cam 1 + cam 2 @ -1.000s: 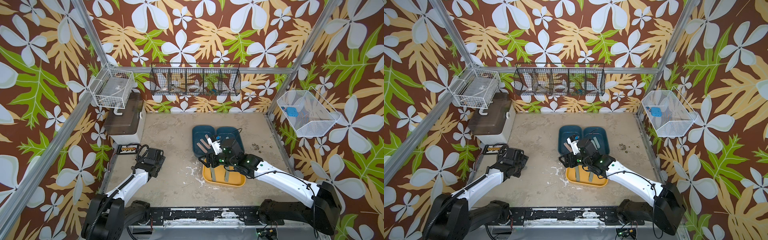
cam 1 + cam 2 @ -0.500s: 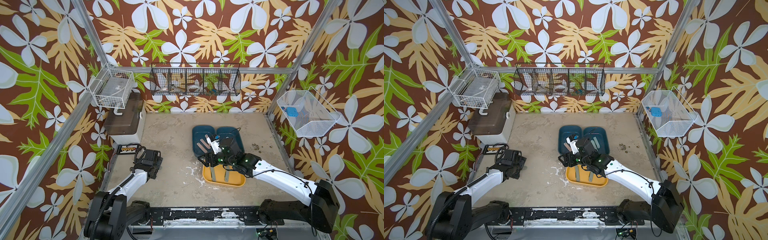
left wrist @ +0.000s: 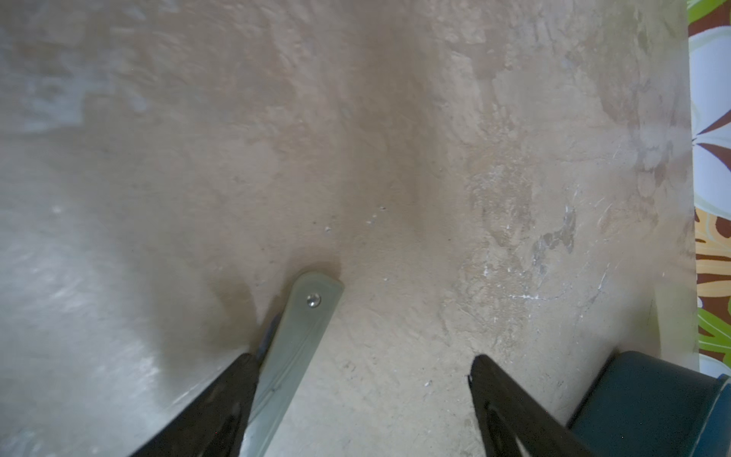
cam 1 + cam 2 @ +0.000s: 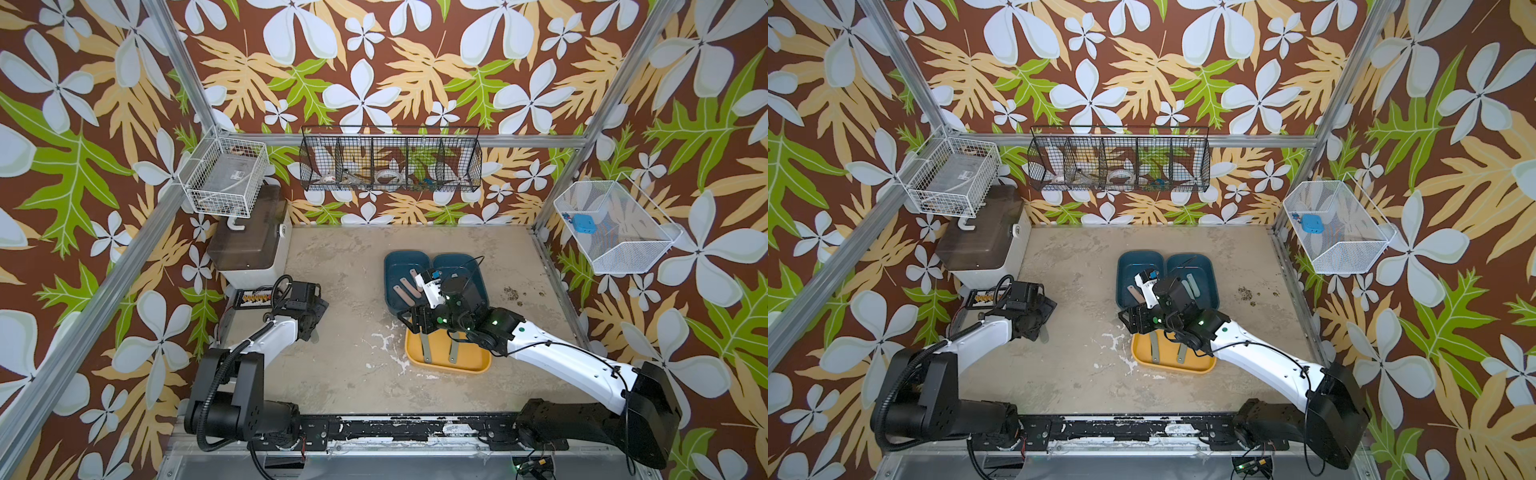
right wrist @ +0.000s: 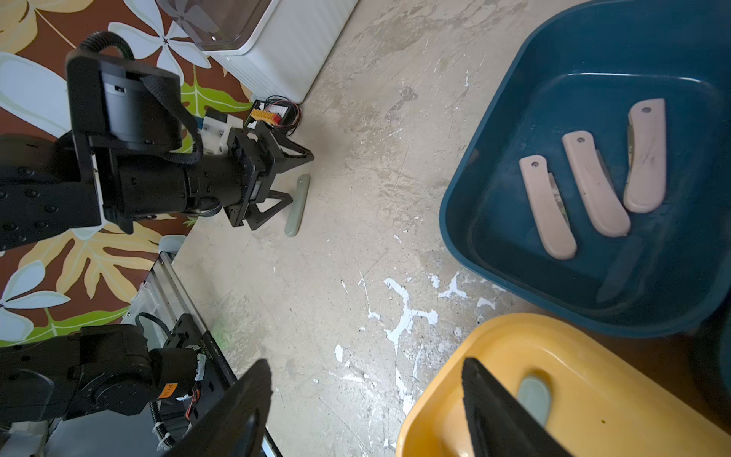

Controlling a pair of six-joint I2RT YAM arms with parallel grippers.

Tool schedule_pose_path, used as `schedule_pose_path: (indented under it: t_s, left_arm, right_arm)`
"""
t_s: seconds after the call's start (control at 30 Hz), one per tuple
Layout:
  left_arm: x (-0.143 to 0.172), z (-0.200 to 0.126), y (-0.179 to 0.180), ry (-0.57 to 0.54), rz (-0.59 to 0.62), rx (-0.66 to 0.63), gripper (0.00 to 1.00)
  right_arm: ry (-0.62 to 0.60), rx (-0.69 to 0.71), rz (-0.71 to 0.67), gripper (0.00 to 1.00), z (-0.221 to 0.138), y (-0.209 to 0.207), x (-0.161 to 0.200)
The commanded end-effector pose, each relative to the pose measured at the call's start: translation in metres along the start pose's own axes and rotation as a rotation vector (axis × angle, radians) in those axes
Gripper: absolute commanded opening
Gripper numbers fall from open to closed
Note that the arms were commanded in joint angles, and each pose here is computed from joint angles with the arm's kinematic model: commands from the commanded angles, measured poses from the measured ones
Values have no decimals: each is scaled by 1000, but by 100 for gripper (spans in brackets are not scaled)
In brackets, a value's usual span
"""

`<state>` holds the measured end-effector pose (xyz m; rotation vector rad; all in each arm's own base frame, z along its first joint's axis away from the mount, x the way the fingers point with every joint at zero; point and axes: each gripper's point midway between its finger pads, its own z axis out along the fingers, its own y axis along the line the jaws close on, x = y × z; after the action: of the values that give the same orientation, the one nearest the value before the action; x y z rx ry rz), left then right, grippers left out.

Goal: Place the fruit knives into the storage box by color
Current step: Pick up the fruit knife from the center of the board.

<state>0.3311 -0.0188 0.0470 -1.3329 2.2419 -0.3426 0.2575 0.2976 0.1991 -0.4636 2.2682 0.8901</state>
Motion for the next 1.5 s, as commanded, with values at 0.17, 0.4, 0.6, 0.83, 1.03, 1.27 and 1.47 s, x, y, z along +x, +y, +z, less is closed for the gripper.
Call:
schedule_pose_path:
  t_s: [0.17,0.4,0.6,0.83,1.03,1.27,1.47]
  left_arm:
    - [12,-6,2,65,256,14,85]
    - [11,-15,14,80,497,-49,83]
    - [7,-14,23,95,621,-123,82]
    - [13,0,33,144,685,-176,73]
    - [11,4,37,136,700,-203,62]
    - [13,10,42,143,715,-232,57]
    - [17,12,43,153,728,-237,49]
  right_arm:
    - [-15,7,-5,76,-2,0,-3]
    - [-13,-7,-2,76,2,2,-5]
    - [-15,-15,-1,76,4,5,-7]
    - [-25,-6,-3,76,0,4,-9]
    - [-37,1,-4,76,-4,4,-12]
    - [-51,1,-3,76,-8,6,-18]
    - [-69,8,-7,76,-13,7,-23]
